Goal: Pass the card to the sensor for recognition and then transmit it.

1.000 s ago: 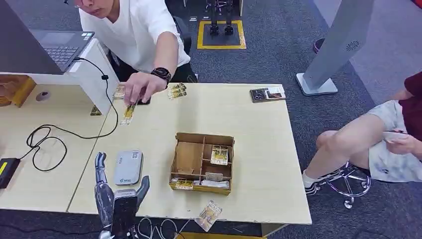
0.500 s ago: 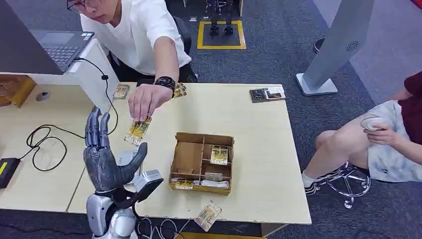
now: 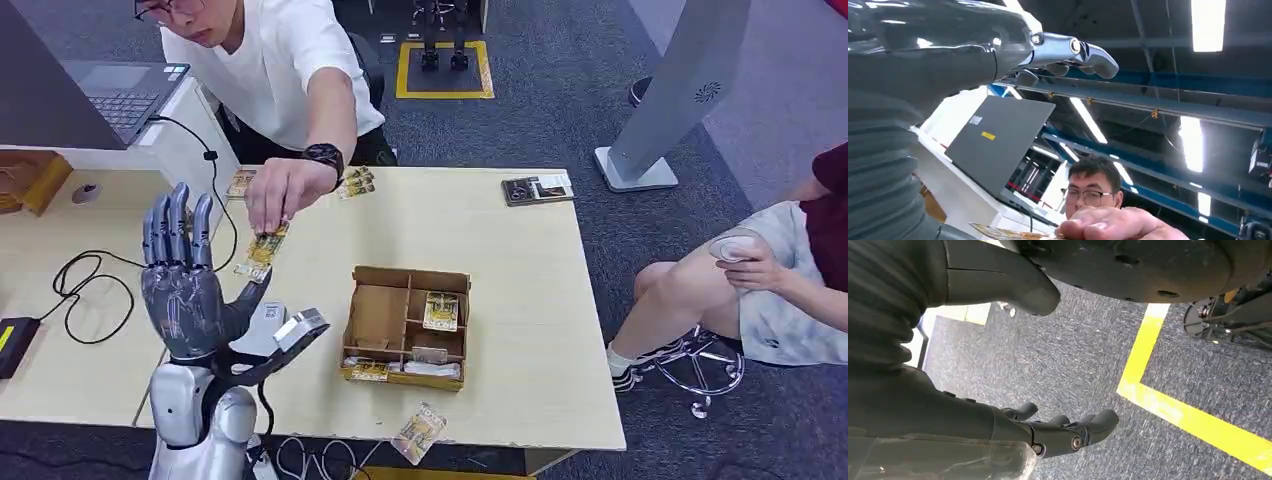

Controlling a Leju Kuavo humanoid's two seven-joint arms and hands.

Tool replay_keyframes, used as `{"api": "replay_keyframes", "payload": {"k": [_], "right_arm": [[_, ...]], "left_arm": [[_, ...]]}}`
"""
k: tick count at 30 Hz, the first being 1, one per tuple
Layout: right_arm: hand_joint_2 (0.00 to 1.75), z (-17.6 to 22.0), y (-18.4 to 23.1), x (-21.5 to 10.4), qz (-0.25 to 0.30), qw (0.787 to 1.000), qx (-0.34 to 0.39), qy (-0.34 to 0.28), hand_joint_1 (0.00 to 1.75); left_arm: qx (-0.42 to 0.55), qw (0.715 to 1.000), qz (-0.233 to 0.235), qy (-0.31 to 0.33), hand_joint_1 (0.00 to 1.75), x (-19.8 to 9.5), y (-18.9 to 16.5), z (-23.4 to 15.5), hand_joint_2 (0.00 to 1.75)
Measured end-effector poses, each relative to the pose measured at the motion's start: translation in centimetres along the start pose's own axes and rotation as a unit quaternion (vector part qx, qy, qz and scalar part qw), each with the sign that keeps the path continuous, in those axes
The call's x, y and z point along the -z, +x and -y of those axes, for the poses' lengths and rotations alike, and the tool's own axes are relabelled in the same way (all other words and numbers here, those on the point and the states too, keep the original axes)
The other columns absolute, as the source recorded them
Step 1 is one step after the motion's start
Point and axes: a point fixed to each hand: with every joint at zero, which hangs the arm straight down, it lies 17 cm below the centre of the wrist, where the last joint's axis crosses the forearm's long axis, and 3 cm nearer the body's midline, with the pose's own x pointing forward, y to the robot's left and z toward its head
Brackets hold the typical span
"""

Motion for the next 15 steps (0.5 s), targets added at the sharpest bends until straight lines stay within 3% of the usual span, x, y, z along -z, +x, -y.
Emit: {"api": "replay_keyframes", "payload": {"k": [4, 5, 6, 15], "right_arm": [[1.75, -0.03, 0.0, 0.0, 0.0, 1.0, 0.001, 0.0, 0.0], [1.75, -0.03, -0.01, 0.0, 0.0, 1.0, 0.001, 0.0, 0.0], [1.75, -0.02, -0.03, 0.0, 0.0, 1.0, 0.001, 0.0, 0.0], [1.75, -0.01, -0.03, 0.0, -0.001, 1.0, 0.003, 0.0, 0.0]], "left_arm": [[0.002, 1.0, -0.004, -0.001, 0.0, 0.0, -0.14, 0.03, 1.75], [0.001, 1.0, -0.007, 0.0, 0.28, 0.0, -0.23, 0.01, 1.75], [0.0, 1.0, -0.008, 0.0, 1.75, 0.0, -0.27, 0.0, 1.75], [-0.01, 1.0, -0.012, 0.004, 1.75, 0.0, -0.37, -0.12, 1.75]]}}
